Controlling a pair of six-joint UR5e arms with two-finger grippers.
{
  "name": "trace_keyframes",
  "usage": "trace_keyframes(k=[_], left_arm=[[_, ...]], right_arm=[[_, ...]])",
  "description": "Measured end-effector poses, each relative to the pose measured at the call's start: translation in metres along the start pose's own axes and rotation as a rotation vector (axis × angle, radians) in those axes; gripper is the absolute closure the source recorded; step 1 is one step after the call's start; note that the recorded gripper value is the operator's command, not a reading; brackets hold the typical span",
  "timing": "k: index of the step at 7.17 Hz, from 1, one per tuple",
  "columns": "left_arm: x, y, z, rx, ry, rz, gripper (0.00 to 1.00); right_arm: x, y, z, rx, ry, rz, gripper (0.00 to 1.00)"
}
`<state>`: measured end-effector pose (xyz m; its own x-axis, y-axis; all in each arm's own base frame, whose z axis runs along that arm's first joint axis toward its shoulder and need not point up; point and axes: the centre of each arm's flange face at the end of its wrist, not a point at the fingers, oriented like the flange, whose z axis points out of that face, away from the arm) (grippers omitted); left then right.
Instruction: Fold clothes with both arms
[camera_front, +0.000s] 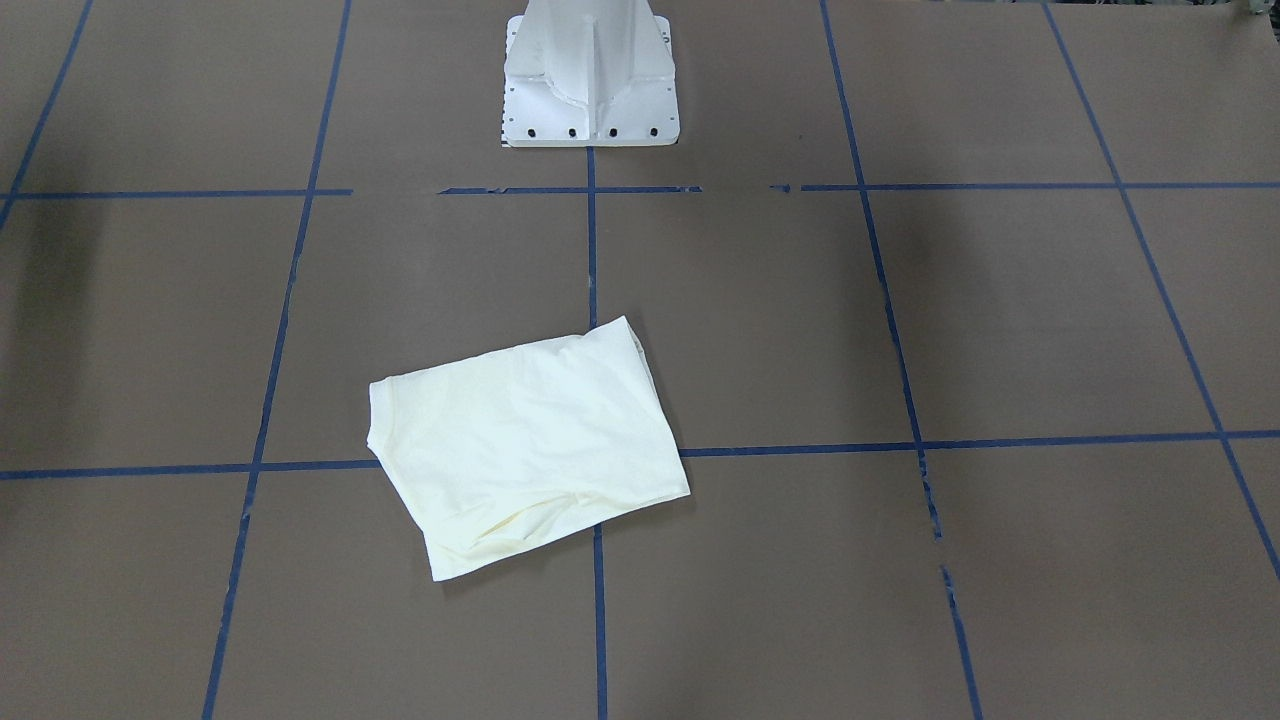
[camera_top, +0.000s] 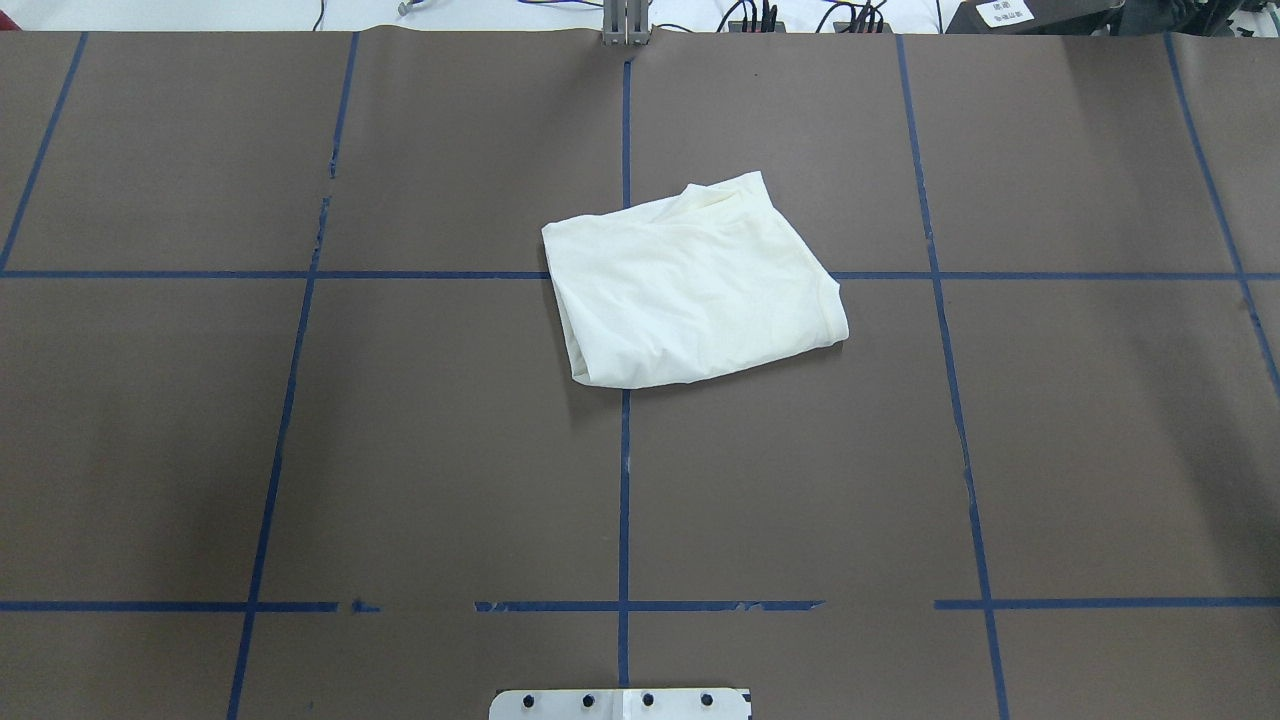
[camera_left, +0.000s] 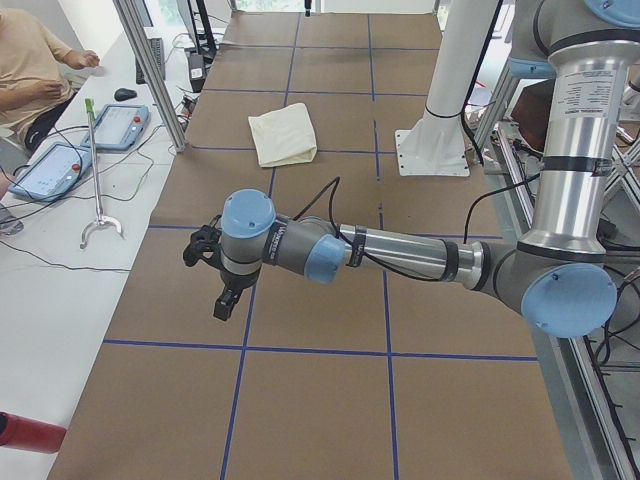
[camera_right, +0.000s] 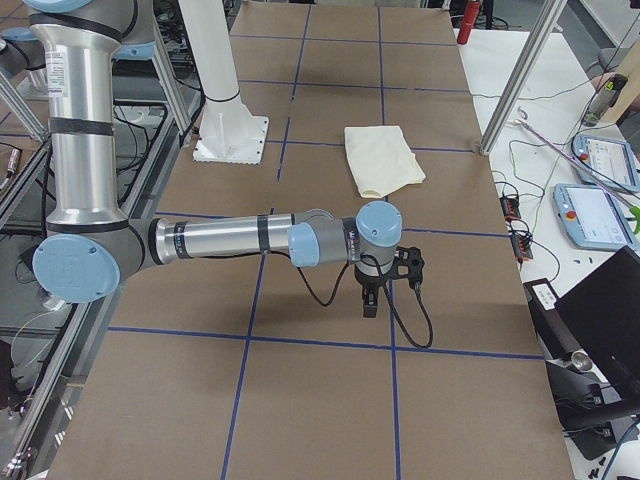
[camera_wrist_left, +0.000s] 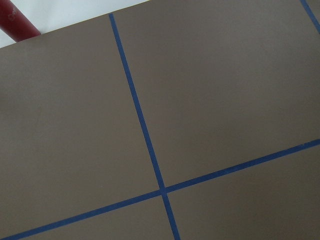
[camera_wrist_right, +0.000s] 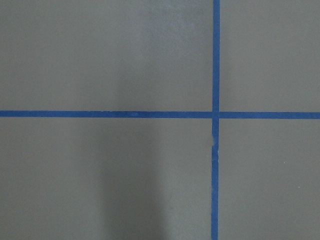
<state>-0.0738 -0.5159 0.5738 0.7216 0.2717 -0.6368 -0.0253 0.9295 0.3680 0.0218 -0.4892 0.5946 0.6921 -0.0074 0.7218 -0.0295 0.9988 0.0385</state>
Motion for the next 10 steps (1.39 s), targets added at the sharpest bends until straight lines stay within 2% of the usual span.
trace_keyframes(k=[4,7,10], left_arm=[[-0.007,0.042,0.015,-0.048,0.017,-0.046,0.0],[-0.002,0.048,0.016,-0.063,0.019,-0.052,0.0],[0.007,0.06,0.033,-0.131,0.034,-0.061,0.0]], right_arm=[[0.008,0.012,0.001,-0.006,0.01,-0.004,0.0],[0.004,0.007,-0.003,0.003,0.011,-0.007,0.0],[0.005,0.007,-0.004,0.01,0.026,-0.009,0.0]])
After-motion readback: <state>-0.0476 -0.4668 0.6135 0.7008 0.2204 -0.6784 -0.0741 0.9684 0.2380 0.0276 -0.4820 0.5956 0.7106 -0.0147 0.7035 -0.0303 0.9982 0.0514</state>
